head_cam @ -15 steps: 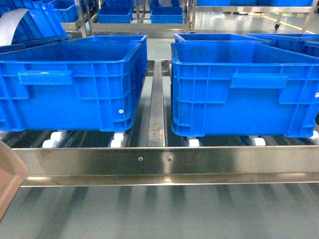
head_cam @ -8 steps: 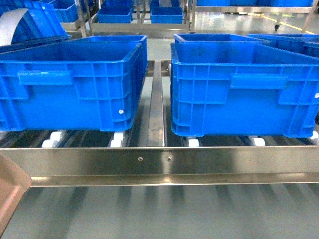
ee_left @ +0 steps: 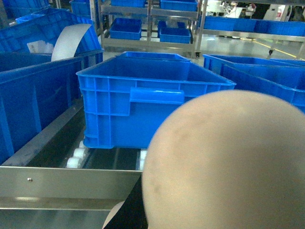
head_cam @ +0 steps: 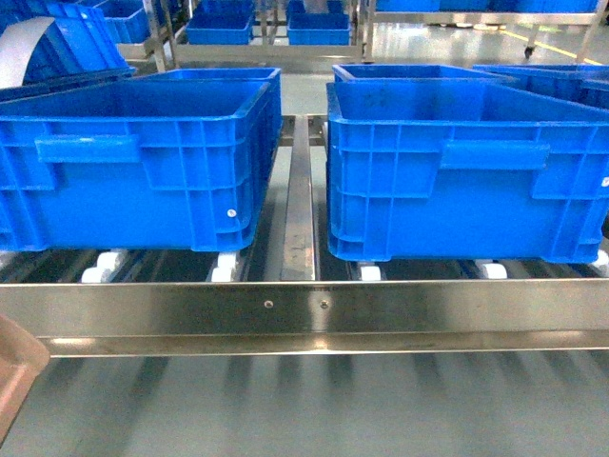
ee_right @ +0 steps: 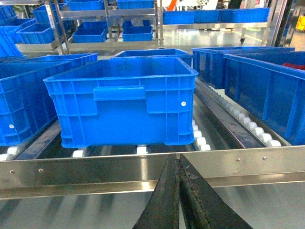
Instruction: Place part in tray to right shelf
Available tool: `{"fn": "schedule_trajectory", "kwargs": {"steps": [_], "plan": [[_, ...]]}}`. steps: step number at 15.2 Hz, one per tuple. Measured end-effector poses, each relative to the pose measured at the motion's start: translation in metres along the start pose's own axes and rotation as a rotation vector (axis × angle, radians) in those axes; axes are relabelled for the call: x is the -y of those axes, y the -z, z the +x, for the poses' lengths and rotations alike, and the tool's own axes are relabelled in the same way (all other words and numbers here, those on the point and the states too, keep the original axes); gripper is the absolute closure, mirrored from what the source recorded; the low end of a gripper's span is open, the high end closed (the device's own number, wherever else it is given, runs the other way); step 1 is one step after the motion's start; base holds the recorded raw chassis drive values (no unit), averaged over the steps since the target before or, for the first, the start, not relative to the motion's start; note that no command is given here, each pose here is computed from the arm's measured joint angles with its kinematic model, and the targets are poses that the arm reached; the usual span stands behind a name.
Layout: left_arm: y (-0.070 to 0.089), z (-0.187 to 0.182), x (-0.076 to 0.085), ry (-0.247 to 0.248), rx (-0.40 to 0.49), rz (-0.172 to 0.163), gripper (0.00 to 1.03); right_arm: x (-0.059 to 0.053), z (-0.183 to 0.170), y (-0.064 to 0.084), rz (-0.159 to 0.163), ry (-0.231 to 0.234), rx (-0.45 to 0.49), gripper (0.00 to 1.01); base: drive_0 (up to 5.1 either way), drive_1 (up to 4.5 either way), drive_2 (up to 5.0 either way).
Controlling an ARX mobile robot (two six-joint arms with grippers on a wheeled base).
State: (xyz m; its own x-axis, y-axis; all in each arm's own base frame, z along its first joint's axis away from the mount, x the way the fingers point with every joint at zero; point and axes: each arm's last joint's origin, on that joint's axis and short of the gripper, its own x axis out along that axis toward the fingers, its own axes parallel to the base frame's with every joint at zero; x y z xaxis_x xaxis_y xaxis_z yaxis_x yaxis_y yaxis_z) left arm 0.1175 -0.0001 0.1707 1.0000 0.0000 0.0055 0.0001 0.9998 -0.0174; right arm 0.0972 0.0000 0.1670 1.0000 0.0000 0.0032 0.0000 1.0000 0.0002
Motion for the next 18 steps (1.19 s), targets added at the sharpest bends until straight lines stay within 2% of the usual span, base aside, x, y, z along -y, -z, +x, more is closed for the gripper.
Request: {"fn": "schedule_trajectory", "kwargs": {"steps": [6, 8, 9, 11, 16, 17, 18], "plan": [[0.0, -0.009, 0.0, 0.0, 0.003, 0.0, 0.89, 0.0, 0.0, 0.0, 0.0, 0.0, 0.0, 0.99, 0.0, 0.0, 0.0], [0.007, -0.019, 0.0, 0.0, -0.047, -0.001, 0.89, 0.0, 0.0, 0.0, 0.0, 0.0, 0.0, 0.99, 0.0, 0.0, 0.0], [0.001, -0.02, 0.0, -0.001, 0.017, 0.0, 0.89, 0.0, 0.0, 0.0, 0.0, 0.0, 0.002, 0.99, 0.0, 0.0, 0.0], [0.004, -0.02, 0.0, 0.0, -0.019, 0.0, 0.89, 0.0, 0.0, 0.0, 0.0, 0.001, 0.001, 0.99, 0.0, 0.0, 0.0], [0.003, -0.02, 0.0, 0.001, -0.009, 0.0, 0.89, 0.0, 0.0, 0.0, 0.0, 0.0, 0.001, 0.99, 0.0, 0.0, 0.0], [0.003, -0.02, 0.0, 0.001, -0.009, 0.0, 0.89, 0.0, 0.0, 0.0, 0.0, 0.0, 0.001, 0.95, 0.0, 0.0, 0.0], [0.003, -0.02, 0.0, 0.0, -0.008, 0.0, 0.89, 0.0, 0.0, 0.0, 0.0, 0.0, 0.001, 0.84, 0.0, 0.0, 0.0]]}}
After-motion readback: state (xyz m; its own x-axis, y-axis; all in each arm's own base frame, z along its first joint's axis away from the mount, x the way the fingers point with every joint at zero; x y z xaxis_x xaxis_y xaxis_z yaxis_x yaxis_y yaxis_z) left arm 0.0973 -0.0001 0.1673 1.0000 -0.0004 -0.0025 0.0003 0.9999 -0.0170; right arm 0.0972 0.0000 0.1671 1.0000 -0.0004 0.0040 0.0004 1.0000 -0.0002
